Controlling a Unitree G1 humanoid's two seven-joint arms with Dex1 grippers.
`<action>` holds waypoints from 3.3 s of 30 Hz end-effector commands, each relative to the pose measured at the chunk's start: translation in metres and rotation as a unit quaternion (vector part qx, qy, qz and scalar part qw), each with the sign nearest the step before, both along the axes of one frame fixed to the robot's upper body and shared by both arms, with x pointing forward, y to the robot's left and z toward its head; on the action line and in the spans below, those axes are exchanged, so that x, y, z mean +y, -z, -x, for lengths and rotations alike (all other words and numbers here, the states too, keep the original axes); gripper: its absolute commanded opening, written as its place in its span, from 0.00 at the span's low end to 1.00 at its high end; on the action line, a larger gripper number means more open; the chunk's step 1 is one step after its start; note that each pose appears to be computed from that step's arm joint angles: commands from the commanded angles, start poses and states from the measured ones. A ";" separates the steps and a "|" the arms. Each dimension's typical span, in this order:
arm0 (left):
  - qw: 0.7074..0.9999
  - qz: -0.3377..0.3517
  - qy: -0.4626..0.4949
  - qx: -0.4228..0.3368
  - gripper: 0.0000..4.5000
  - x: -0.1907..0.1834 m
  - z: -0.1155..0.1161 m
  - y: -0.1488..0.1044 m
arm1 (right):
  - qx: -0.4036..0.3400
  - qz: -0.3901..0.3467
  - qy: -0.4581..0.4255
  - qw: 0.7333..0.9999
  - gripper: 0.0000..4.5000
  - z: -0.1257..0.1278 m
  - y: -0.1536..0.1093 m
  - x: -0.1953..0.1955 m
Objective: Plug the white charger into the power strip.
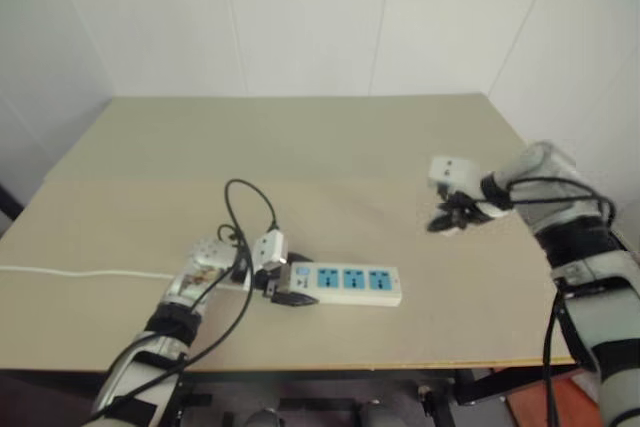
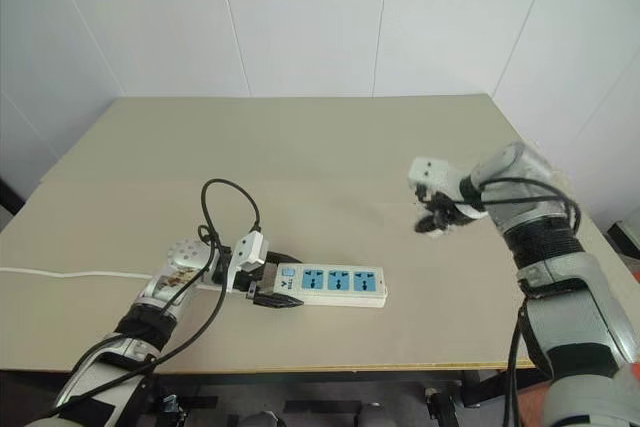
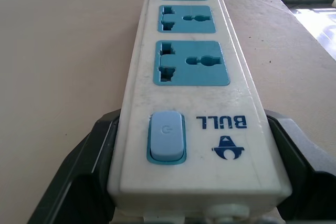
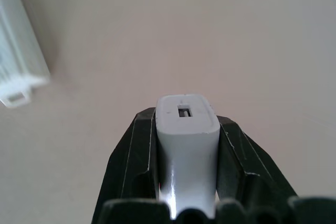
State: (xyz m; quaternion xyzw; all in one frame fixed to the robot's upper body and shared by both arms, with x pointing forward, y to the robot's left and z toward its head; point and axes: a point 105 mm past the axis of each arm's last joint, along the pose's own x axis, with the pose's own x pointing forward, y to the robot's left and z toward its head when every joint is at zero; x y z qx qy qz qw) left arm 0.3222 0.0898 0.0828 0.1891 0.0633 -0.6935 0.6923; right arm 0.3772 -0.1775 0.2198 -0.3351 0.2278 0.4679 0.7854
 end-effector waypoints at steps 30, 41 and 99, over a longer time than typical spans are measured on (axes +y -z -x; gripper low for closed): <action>0.999 -0.008 -0.026 0.020 0.74 -0.004 0.008 0.017 | 0.041 -0.337 -0.179 0.923 0.26 0.073 0.041 0.127; 1.000 -0.012 -0.015 0.024 0.74 -0.005 0.010 0.017 | 0.008 -0.351 -0.165 0.922 0.26 0.061 0.058 0.142; 0.998 -0.030 -0.043 0.038 0.74 0.024 0.010 0.017 | -0.057 -0.396 -0.121 0.909 0.26 0.048 0.090 0.116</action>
